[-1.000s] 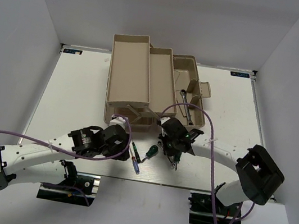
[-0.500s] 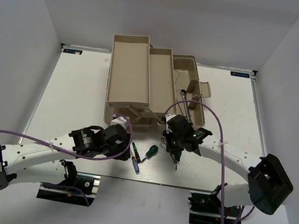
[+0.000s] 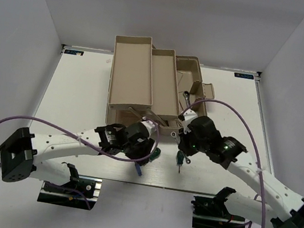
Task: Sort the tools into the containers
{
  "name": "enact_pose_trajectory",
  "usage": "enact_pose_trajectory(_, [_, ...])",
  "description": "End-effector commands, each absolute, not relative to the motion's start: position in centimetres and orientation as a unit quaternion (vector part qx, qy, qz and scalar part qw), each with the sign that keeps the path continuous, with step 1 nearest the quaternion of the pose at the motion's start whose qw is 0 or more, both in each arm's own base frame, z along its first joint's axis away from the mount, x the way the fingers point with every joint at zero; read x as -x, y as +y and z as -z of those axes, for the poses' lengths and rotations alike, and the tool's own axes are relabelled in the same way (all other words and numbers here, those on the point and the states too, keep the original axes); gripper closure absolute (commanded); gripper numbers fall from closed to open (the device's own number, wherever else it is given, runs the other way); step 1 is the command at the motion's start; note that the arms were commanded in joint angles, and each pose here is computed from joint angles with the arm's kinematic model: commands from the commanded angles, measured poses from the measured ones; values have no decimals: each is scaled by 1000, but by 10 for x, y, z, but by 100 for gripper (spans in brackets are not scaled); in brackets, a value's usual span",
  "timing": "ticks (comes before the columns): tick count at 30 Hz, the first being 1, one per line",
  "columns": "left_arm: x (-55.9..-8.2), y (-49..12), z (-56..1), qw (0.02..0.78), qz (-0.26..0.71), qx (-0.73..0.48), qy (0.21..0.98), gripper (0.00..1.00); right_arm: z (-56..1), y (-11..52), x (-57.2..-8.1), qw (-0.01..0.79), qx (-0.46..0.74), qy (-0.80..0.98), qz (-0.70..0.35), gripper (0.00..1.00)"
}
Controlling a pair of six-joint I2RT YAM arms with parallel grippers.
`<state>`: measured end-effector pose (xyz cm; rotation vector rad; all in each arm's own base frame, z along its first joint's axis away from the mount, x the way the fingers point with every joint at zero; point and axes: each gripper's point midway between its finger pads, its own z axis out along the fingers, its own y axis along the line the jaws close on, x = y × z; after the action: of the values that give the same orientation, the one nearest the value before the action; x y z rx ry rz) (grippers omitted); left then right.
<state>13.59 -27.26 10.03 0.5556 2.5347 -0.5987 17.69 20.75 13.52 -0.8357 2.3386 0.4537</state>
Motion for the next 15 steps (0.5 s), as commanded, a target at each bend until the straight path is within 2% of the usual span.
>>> enact_pose_trajectory(1, [-139,-295,-115,256,242,-257,900,38,-157,195,-175,328,329,870,-165,100])
enact_pose_trajectory(11, [-156,-310,-104,291,226,-302,879,38,-190,156,-196,377,280,878,-95,100])
enact_pose_trajectory(15, [-161,-319,-98,290,219,-314,877,37,-208,144,-226,423,256,868,-52,100])
